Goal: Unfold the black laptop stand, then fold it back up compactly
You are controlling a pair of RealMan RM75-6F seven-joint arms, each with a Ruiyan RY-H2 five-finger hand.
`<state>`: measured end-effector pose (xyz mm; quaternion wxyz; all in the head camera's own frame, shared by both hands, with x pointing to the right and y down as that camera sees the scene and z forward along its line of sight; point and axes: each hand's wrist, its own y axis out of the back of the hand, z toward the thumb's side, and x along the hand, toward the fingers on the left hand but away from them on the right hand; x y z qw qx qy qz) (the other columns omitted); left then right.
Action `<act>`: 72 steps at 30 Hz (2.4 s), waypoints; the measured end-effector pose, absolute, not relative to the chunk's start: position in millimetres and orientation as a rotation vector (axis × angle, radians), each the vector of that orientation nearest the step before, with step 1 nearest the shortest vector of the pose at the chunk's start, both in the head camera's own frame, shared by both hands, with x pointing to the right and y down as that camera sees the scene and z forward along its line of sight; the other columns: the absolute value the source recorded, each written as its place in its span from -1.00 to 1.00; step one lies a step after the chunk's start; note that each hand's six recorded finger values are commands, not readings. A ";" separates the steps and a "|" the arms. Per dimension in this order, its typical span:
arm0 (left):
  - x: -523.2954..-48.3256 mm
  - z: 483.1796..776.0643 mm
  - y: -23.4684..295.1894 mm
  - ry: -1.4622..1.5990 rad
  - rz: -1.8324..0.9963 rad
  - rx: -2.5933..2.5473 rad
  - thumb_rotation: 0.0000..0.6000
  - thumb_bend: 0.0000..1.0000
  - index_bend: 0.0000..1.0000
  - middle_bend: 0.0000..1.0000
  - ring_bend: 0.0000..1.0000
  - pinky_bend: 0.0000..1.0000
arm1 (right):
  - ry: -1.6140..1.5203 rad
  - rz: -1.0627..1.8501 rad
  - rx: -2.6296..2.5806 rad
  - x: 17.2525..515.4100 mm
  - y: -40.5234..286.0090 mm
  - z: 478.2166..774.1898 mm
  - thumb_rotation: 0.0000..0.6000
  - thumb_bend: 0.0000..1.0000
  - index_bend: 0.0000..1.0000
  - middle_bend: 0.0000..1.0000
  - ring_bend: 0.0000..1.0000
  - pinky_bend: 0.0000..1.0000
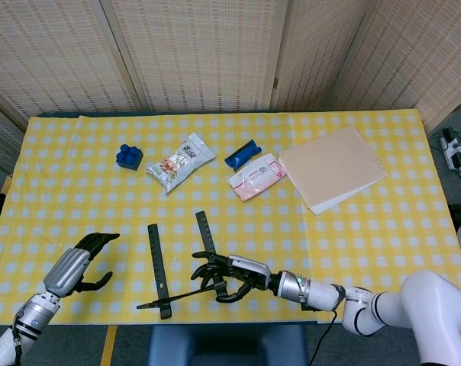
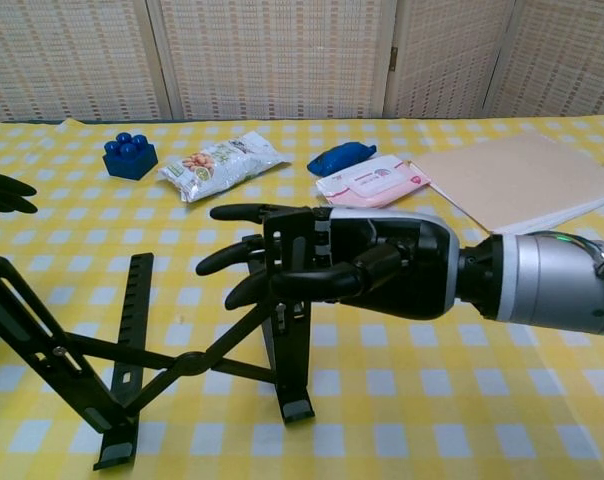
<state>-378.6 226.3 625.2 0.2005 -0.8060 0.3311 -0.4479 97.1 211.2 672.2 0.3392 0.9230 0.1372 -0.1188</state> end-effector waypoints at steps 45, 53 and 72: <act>-380.8 619.5 222.6 0.993 -1.190 -2.290 1.00 -0.13 -0.73 -0.62 -0.71 -0.76 | 0.273 -0.505 2.709 125.7 212.5 678.8 1.00 -0.35 -0.92 -0.63 -0.53 -0.64; -382.0 616.5 220.7 1.009 -1.185 -2.278 1.00 -0.13 -0.73 -0.62 -0.71 -0.77 | 0.339 -0.572 2.862 108.1 212.3 680.5 1.00 -0.35 -0.67 -0.43 -0.38 -0.56; -380.9 613.7 218.6 1.005 -1.163 -2.287 1.00 -0.13 -0.72 -0.61 -0.70 -0.76 | 0.774 -0.593 2.942 72.4 212.8 691.1 1.00 -0.35 0.25 0.06 0.08 0.00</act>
